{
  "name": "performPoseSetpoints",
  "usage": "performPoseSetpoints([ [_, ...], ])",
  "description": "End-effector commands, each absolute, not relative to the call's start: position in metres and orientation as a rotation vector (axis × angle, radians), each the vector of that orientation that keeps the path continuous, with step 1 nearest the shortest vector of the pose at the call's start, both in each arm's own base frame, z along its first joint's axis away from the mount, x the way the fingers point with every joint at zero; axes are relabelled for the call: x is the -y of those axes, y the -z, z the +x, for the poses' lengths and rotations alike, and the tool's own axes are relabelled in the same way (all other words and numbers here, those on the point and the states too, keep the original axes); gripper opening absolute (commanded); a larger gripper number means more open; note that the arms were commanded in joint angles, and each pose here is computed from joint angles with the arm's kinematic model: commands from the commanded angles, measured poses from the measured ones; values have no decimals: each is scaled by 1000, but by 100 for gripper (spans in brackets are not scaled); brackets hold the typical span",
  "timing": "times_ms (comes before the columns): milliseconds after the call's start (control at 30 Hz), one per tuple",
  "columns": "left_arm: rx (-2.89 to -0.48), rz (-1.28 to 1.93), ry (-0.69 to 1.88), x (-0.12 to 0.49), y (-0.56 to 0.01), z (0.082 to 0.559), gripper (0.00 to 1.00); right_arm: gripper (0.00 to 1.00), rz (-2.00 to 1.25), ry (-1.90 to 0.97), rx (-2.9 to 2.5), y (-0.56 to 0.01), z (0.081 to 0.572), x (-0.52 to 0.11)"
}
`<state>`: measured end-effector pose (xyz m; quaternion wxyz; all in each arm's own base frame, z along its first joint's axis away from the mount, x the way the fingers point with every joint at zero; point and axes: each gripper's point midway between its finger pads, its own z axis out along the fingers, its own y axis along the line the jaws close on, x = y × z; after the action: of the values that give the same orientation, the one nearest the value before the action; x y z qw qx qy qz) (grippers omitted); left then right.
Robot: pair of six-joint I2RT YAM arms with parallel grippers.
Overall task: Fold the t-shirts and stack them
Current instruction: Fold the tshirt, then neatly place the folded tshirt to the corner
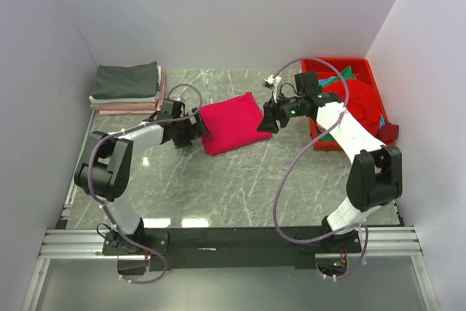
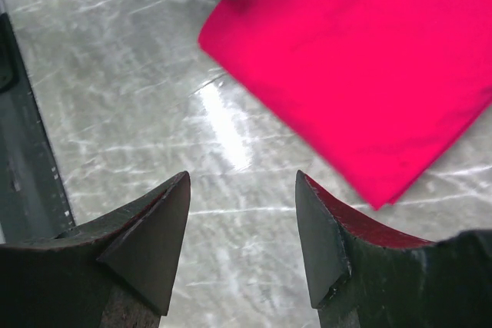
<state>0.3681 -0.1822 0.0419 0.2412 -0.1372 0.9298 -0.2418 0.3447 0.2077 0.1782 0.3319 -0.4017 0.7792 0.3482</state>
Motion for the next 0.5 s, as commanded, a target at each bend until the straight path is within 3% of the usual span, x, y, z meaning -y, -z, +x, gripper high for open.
performPoseSetpoints([
  [0, -2487, -453, 846, 210, -51, 380, 99, 64, -1059, -945, -1977, -197, 326, -209],
  [133, -2571, -562, 817, 218, -23, 380, 94, 64, -1044, -975, -1988, -191, 318, -210],
  [167, -2573, -581, 817, 220, -21, 384, 88, 64, -1045, -982, -1985, -192, 318, -210],
  [400, -2645, -718, 765, 228, 19, 386, 83, 63, -1041, -981, -1991, -193, 317, -208],
  [433, -2647, -723, 779, 229, 22, 384, 79, 63, -1040, -984, -1993, -193, 316, -209],
  [467, -2642, -720, 791, 231, 23, 385, 68, 63, -1043, -984, -1987, -194, 316, -209],
])
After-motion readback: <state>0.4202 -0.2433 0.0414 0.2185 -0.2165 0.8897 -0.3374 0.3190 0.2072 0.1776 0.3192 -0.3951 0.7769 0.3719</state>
